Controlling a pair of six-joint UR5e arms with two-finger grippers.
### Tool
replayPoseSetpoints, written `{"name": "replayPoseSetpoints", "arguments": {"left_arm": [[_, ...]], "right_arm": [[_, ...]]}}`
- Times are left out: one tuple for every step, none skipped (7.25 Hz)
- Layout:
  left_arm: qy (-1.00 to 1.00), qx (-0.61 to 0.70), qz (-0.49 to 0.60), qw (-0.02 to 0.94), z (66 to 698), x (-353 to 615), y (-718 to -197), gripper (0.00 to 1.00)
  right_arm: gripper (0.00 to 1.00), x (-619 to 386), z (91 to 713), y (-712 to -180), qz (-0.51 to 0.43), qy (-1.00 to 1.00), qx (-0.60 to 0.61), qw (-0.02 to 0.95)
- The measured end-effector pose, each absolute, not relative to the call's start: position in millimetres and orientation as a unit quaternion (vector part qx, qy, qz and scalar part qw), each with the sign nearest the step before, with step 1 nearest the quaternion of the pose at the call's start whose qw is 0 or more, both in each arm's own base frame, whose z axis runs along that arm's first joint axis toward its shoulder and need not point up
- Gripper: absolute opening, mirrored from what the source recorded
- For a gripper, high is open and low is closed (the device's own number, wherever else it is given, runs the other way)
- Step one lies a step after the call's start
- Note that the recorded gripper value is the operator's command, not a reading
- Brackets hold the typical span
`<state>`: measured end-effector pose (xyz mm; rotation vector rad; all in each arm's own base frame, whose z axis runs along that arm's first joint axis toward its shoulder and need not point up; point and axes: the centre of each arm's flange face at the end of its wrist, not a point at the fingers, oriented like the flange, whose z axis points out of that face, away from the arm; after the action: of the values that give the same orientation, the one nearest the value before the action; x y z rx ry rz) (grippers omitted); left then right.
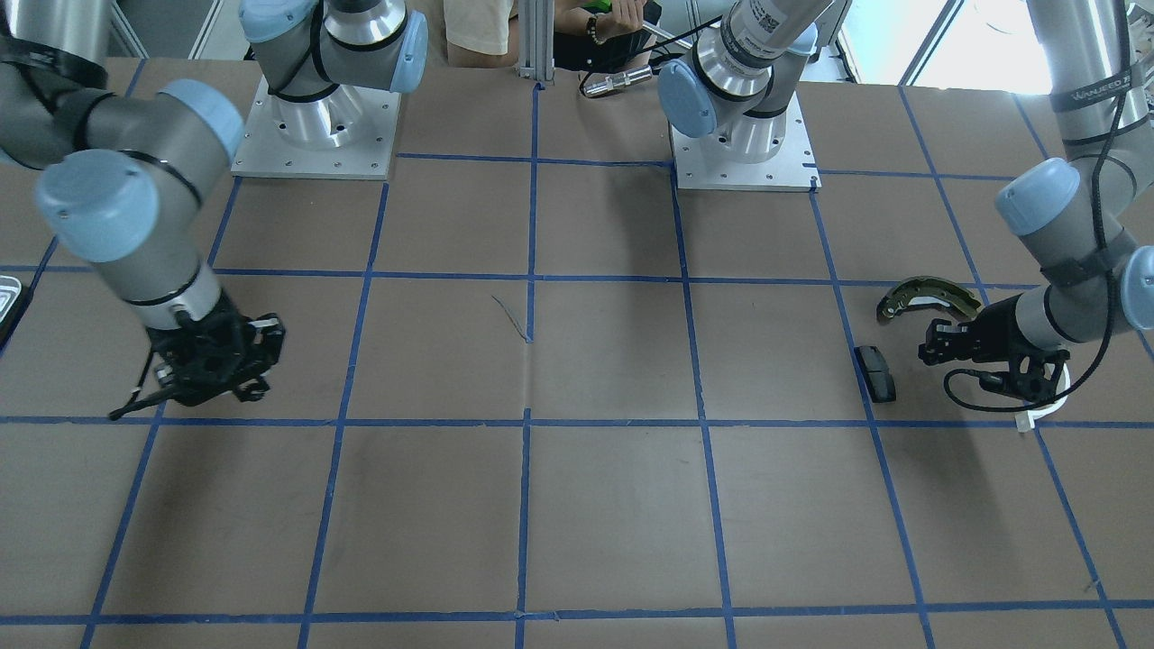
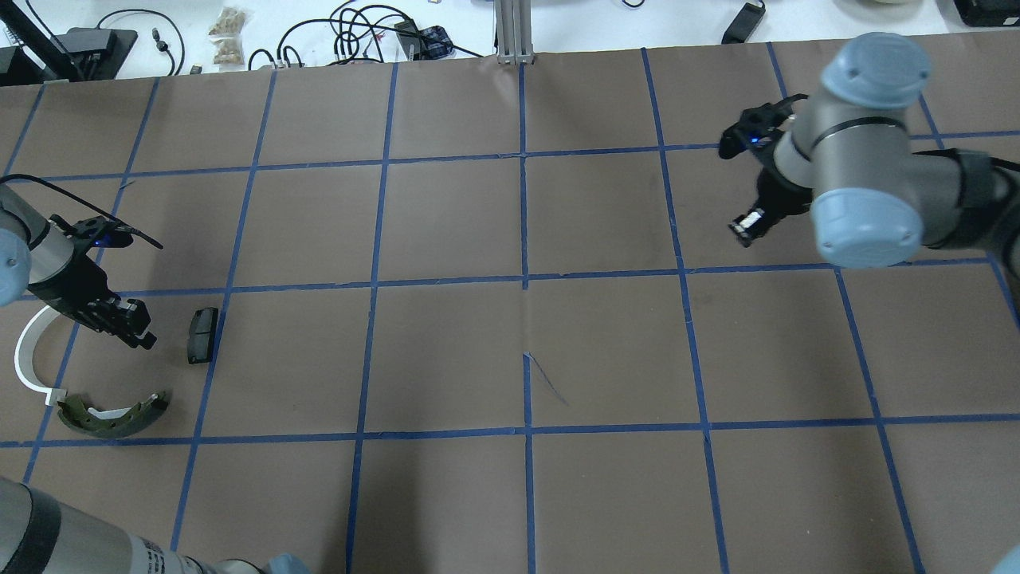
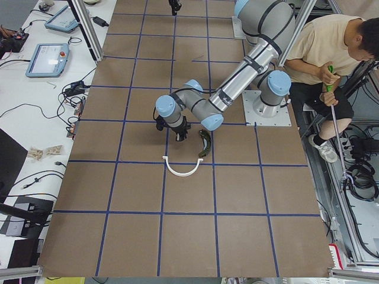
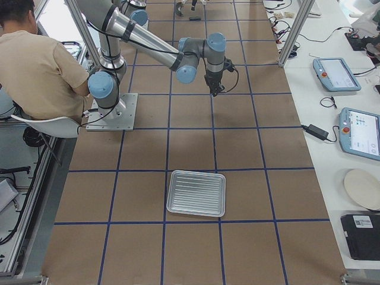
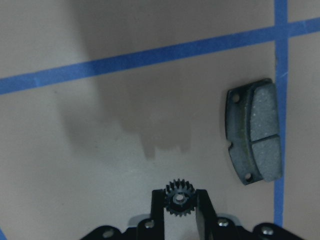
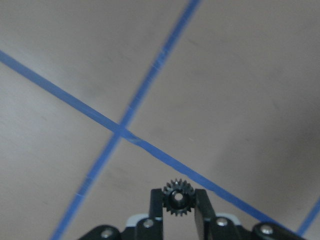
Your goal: Place bearing gear from tray to pile
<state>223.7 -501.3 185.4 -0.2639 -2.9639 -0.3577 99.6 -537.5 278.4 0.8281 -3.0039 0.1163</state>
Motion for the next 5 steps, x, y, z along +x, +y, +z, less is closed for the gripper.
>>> {"name": "replayPoseSetpoints", "arguments": {"left_arm": [[-0.987, -0.087, -0.116, 0.068, 178, 222, -498, 0.0], [-0.988, -0.087, -0.109, 0.06, 175, 221, -496, 0.14], [-0.989, -0.087, -0.105, 0.056, 174, 221, -496, 0.4], [-0.989, -0.087, -0.103, 0.054, 175, 220, -495, 0.83], [-0.99, -0.087, -0.102, 0.052, 178, 219, -494, 0.88]], "right_arm": [[0.0, 170, 276, -525, 0.041, -0.974, 0.223, 0.003], [0.0, 232, 272, -511, 0.039, -0.982, 0.183, -0.004], [0.0, 288, 269, -497, 0.037, -0.989, 0.144, -0.011], [0.03, 327, 262, -486, 0.028, -0.994, 0.103, -0.024], [0.09, 352, 250, -479, 0.01, -0.997, 0.064, -0.044]]}}
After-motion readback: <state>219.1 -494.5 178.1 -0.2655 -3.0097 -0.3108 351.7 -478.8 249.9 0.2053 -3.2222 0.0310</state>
